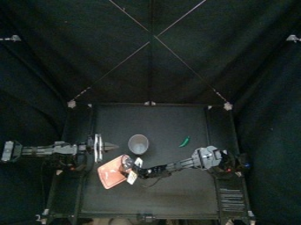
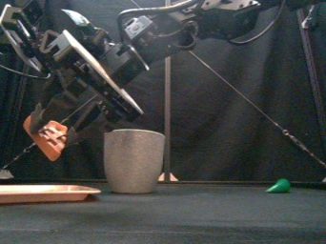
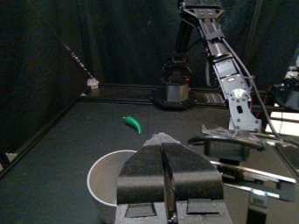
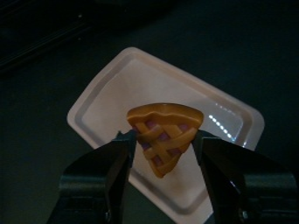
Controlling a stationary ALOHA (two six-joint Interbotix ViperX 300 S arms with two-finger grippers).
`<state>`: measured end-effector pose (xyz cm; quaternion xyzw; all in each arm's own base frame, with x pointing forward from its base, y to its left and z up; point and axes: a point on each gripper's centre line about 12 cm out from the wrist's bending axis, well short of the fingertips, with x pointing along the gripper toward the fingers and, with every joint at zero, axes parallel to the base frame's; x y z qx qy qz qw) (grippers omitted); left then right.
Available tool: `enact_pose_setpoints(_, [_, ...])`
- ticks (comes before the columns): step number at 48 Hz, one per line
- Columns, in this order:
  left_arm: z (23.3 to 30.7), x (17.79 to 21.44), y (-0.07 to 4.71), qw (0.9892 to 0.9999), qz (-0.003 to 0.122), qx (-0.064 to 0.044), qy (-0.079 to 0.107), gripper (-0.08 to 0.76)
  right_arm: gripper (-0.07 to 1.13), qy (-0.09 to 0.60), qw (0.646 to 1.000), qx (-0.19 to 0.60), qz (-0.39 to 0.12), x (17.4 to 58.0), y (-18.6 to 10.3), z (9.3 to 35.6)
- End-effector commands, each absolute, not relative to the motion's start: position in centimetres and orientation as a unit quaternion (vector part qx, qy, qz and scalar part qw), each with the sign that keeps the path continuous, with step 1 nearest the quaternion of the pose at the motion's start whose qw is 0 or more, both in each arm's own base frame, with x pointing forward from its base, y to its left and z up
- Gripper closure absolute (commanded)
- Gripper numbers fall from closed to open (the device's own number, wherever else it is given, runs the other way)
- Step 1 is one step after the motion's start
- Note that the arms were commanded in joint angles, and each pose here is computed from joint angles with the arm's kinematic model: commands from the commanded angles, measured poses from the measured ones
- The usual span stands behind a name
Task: Pick the pie then place it on the pink plate
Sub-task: Drop pie on the pink plate and return to neutral
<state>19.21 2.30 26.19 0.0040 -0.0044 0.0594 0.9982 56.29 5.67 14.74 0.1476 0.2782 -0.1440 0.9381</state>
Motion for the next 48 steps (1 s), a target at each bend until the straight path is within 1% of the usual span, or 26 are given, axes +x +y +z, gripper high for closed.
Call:
enact_pose_setpoints(1, [26.86, 19.30, 2.42, 0.9979, 0.062, 0.006, -0.016, 0.672, 0.22, 0.253, 0.945, 0.155, -0.139, 57.4, 5.0, 17.0])
enact_pose_setpoints(4, [26.86, 19.30, 2.42, 0.9979, 0.062, 0.006, -0.016, 0.672, 0.17, 0.254, 0.944, 0.160, -0.134, 57.5, 5.1, 16.9])
enact_pose_setpoints(12, [26.85, 19.28, 2.63, 0.9976, 0.068, 0.006, -0.015, 0.672, 0.04, 0.263, 0.940, 0.172, -0.130, 57.4, 5.4, 16.6])
enact_pose_setpoints(19, [26.80, 19.25, 2.72, 0.9974, 0.070, 0.006, -0.015, 0.671, 0.04, 0.272, 0.939, 0.161, -0.134, 56.9, 5.4, 16.4])
enact_pose_setpoints(23, [26.74, 19.24, 2.72, 0.9974, 0.070, 0.006, -0.014, 0.672, 0.04, 0.274, 0.939, 0.150, -0.143, 56.2, 5.2, 17.1])
enact_pose_setpoints(26, [26.61, 19.22, 2.71, 0.9975, 0.070, 0.006, -0.013, 0.671, 0.04, 0.279, 0.937, 0.143, -0.154, 55.2, 5.0, 17.6])
enact_pose_setpoints(32, [26.60, 19.22, 2.71, 0.9975, 0.070, 0.006, -0.012, 0.672, 0.04, 0.286, 0.933, 0.138, -0.167, 52.6, 5.0, 19.0])
enact_pose_setpoints(36, [26.60, 19.21, 2.74, 0.9974, 0.071, 0.006, -0.012, 0.672, 0.04, 0.293, 0.931, 0.136, -0.169, 50.7, 5.2, 19.6])
enact_pose_setpoints(44, [26.53, 19.20, 2.77, 0.9974, 0.071, 0.006, -0.011, 0.671, 0.04, 0.303, 0.930, 0.131, -0.158, 46.5, 5.8, 20.6])
enact_pose_setpoints(48, [26.61, 19.20, 2.83, 0.9972, 0.073, 0.006, -0.013, 0.672, 0.04, 0.305, 0.933, 0.120, -0.150, 44.8, 6.1, 21.1])
